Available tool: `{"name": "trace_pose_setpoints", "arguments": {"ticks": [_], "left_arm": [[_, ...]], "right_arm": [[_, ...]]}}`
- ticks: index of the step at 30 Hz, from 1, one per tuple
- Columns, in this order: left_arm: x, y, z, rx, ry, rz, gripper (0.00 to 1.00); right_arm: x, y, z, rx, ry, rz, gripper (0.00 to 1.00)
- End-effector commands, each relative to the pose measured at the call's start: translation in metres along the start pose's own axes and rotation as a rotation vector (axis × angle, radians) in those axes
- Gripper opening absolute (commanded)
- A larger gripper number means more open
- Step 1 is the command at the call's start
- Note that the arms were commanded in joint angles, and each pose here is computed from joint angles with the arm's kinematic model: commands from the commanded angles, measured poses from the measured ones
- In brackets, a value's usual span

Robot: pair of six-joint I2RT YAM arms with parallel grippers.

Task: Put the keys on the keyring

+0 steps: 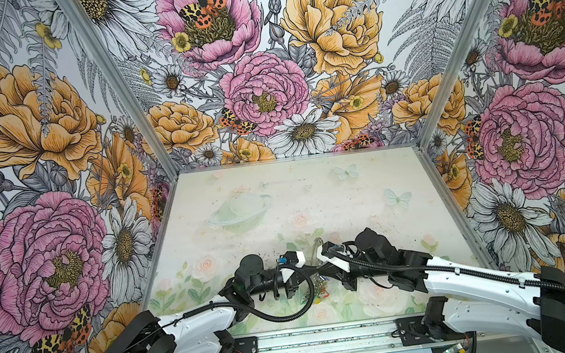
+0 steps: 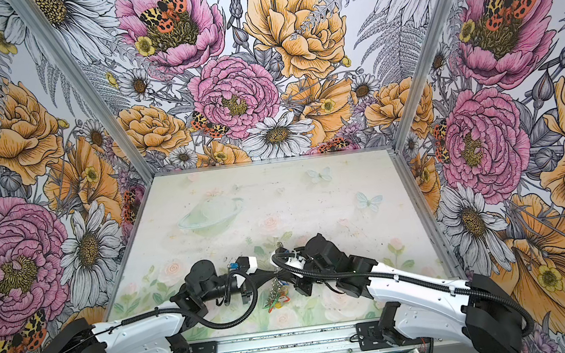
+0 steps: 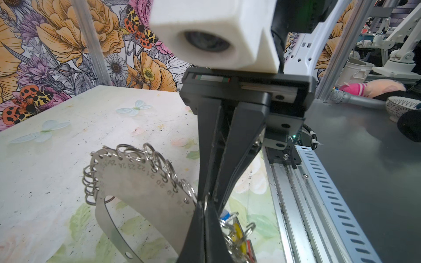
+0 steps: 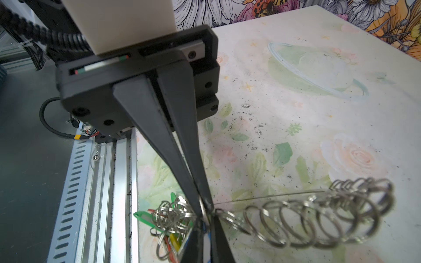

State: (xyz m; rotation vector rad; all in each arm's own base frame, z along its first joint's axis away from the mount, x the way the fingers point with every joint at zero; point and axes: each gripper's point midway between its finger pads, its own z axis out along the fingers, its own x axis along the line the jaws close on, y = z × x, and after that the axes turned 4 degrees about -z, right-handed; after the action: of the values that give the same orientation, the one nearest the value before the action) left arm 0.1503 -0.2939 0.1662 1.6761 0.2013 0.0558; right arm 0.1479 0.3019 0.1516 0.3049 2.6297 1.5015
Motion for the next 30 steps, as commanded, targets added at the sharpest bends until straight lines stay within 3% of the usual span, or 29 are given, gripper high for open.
{"name": "trace_pose_setpoints", "arguments": {"ticks": [1,10,15,21,30], "left_arm": [[-0.004,0.024,0.003,-0.073,-0.018,0.039,0.0],[-0.006,0.021,0.003,-0.064,-0.029,0.038,0.0],[-0.007,0.016,0.003,-0.043,-0.034,0.033,0.0],[-0.007,0.01,0.002,0.009,-0.029,0.047,0.03],[-0.008,0.002,0.0,0.058,-0.03,0.055,0.21]], "right_arm": [[0.004,0.047,-0.005,-0.141,0.018,-0.055,0.1],[0.001,0.049,-0.008,-0.149,-0.006,-0.06,0.11],[-0.005,0.05,-0.009,-0.126,-0.039,-0.046,0.0],[-0.008,0.042,-0.009,-0.074,-0.056,-0.039,0.0],[-0.005,0.036,-0.006,0.017,-0.018,-0.055,0.0]]}}
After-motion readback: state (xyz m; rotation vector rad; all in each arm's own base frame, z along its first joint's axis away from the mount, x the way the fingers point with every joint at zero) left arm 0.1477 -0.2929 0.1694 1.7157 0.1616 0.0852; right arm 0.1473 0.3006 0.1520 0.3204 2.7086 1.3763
